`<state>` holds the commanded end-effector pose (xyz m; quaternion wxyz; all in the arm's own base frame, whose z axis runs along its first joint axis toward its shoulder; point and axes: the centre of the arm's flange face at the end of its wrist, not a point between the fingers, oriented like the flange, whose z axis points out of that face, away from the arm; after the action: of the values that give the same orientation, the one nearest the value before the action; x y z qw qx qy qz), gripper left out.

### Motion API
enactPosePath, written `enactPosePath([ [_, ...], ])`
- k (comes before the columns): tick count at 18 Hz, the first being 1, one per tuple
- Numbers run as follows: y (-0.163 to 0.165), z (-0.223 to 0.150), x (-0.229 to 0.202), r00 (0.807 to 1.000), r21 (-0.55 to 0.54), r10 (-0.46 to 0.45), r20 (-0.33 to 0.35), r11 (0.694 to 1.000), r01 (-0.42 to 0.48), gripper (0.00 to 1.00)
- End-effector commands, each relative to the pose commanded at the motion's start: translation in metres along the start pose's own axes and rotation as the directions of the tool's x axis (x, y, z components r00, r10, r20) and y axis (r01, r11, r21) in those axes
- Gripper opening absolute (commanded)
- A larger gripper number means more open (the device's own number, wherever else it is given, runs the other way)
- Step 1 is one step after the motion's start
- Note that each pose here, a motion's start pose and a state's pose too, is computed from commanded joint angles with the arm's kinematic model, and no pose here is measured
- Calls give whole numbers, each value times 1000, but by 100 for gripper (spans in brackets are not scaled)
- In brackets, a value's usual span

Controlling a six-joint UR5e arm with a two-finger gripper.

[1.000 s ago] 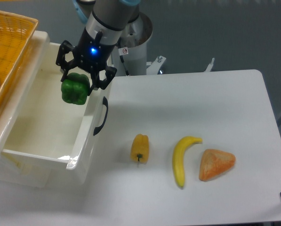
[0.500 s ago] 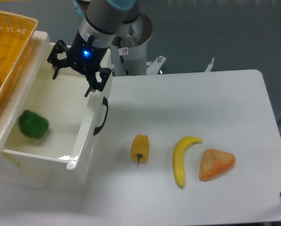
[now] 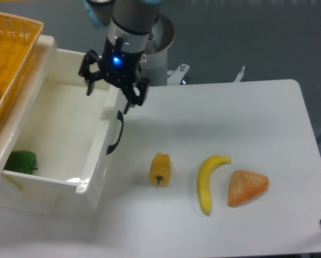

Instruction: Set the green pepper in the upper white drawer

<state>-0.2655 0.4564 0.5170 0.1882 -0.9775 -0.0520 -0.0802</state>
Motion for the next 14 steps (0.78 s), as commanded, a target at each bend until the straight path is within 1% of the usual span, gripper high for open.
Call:
enactPosePath([
  [3,10,-11,-17,999,0,-32,36,999,32,100],
  [7,19,-15,-30,993,-57,-42,109,997,49,100],
  [11,33,-25,-51,990,-60,-70,125,995,78,100],
  [14,42,-29,-65,988,-63,-74,134,995,83,100],
])
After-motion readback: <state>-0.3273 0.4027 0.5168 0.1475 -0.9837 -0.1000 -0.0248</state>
